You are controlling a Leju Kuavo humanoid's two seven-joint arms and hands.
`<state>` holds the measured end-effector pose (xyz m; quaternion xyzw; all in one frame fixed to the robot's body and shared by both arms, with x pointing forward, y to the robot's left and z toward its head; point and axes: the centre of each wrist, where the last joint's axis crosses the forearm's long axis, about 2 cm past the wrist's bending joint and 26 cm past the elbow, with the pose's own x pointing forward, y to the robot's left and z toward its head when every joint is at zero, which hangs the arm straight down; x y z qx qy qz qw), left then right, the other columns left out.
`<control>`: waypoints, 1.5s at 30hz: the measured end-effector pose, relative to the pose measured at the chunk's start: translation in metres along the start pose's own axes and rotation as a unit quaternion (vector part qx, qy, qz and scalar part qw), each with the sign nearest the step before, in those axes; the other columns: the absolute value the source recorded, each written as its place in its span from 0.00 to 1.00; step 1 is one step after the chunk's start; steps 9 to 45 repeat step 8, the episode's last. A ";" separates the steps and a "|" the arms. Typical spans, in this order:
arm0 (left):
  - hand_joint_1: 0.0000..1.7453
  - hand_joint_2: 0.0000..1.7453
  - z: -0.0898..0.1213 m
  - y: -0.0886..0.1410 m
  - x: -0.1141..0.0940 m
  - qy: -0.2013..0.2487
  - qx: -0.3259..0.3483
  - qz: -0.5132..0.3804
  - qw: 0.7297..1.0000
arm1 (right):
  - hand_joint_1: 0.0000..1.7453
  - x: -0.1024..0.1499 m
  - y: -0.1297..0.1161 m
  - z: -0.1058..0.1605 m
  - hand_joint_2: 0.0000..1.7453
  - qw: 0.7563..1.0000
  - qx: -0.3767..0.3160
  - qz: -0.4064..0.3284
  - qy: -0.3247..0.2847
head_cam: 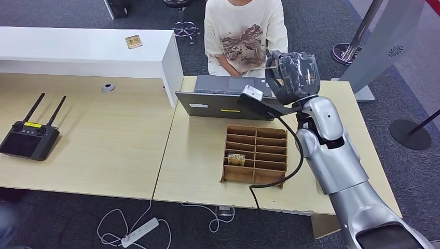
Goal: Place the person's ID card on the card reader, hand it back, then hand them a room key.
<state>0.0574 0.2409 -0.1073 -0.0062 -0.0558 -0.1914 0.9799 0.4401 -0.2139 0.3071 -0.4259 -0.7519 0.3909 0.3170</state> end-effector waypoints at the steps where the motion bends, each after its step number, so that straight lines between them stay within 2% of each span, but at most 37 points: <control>1: 0.00 0.00 0.000 0.000 0.000 0.000 0.000 -0.001 1.000 | 1.00 0.000 -0.001 -0.003 1.00 1.000 0.002 -0.001 0.001; 8: 0.00 0.00 0.000 0.001 0.003 -0.003 -0.001 -0.006 1.000 | 1.00 -0.004 -0.004 -0.020 1.00 1.000 0.018 -0.004 0.014; 45: 0.00 0.00 0.000 0.001 0.003 -0.003 -0.001 -0.006 1.000 | 1.00 -0.004 -0.004 -0.020 1.00 1.000 0.018 -0.004 0.014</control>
